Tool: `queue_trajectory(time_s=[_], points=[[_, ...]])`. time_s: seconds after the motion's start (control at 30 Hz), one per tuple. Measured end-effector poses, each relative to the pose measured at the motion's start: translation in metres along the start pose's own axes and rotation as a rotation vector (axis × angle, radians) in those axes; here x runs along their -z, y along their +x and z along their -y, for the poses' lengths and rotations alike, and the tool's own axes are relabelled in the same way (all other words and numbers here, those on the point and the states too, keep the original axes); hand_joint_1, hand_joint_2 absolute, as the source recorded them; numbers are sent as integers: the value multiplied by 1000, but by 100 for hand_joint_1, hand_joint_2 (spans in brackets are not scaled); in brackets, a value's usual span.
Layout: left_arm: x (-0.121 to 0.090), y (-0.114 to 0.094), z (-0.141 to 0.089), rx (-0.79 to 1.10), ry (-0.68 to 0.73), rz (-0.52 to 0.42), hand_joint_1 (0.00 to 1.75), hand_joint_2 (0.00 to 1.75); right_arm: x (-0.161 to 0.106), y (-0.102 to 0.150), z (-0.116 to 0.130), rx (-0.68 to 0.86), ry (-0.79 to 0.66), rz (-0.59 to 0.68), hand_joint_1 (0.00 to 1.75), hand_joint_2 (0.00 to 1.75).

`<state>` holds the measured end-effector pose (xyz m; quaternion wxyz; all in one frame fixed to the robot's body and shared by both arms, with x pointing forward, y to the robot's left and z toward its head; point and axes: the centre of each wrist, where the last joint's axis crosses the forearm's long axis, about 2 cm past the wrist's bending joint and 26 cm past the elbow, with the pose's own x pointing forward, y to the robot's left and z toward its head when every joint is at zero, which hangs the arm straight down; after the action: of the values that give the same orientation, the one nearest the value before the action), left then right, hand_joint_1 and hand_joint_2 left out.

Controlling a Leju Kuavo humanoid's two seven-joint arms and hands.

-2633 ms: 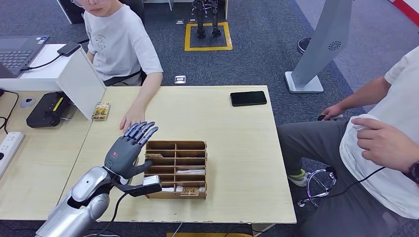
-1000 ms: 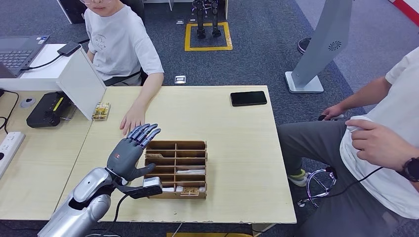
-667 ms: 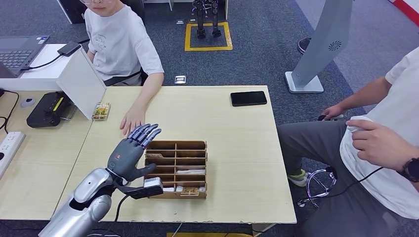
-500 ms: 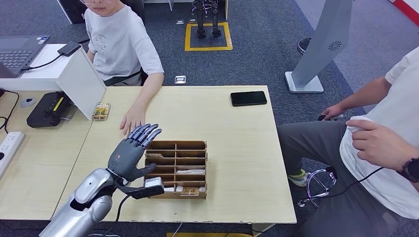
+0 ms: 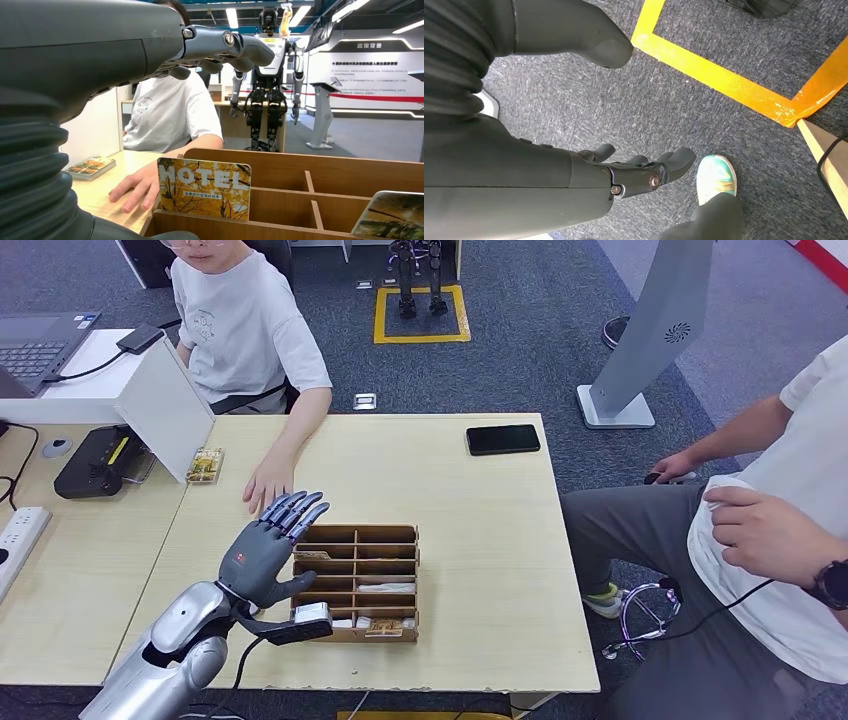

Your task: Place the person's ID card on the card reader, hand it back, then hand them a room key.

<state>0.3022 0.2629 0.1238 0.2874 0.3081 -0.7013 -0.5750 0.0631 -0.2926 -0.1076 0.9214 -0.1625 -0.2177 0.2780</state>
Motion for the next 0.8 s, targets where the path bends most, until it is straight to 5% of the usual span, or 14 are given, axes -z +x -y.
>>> queue_trajectory(time_s=[0.07, 0.2, 0.8], points=[[0, 0, 0, 0, 0, 0, 0, 175, 0, 0, 0, -2, 0, 1, 0, 175], [0, 0, 0, -3, -1, -1, 175, 175, 0, 0, 0, -1, -1, 0, 0, 175], [-7, -3, 6, -19, -43, -7, 175, 175, 1, 1, 2, 0, -5, 0, 0, 175]])
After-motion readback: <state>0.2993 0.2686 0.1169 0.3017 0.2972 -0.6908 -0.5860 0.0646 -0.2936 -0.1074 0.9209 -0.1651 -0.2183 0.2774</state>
